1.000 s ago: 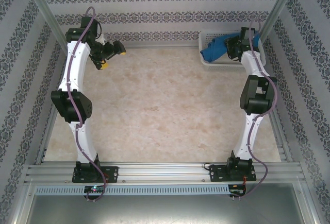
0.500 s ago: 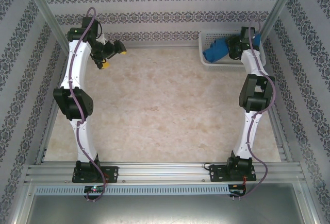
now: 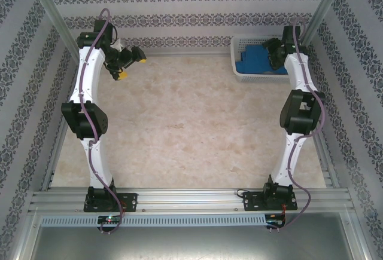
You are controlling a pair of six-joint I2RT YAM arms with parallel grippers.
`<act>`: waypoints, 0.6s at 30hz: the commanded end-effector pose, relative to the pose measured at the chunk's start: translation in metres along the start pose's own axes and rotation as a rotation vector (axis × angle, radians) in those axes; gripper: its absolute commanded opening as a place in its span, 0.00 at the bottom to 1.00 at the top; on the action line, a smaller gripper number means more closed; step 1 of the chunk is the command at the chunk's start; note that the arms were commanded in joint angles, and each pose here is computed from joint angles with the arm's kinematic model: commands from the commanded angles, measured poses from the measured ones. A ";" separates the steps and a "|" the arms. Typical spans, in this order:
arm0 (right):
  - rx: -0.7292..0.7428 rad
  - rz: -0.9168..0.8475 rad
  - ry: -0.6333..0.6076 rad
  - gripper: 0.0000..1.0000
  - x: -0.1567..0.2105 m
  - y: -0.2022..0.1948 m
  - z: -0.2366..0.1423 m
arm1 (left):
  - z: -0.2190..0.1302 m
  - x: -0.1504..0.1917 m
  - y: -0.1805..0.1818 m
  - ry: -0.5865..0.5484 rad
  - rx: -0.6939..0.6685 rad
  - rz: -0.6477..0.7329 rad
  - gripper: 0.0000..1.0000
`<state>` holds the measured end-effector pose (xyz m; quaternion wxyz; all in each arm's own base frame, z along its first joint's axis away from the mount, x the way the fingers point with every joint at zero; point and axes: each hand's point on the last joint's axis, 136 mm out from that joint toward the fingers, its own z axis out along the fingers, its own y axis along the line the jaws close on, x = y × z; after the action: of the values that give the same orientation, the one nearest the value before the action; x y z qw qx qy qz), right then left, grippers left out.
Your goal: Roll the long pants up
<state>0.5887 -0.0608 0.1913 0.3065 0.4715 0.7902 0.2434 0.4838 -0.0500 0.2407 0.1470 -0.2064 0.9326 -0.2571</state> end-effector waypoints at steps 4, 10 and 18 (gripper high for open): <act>-0.228 -0.514 0.033 0.82 0.081 0.092 -0.103 | -0.023 -0.013 0.010 -0.134 -0.068 0.118 1.00; -0.110 -0.978 -0.087 0.98 0.150 0.057 -0.137 | -0.049 -0.013 0.015 -0.441 -0.061 0.380 1.00; -0.044 -1.075 -0.458 0.98 0.141 -0.035 -0.191 | -0.092 0.024 0.070 -0.812 -0.258 0.489 1.00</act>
<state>0.3822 0.0656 0.2237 0.4588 0.0302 0.8868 0.0463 0.3978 0.0029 0.2520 0.4240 -0.0958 0.8968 -0.0825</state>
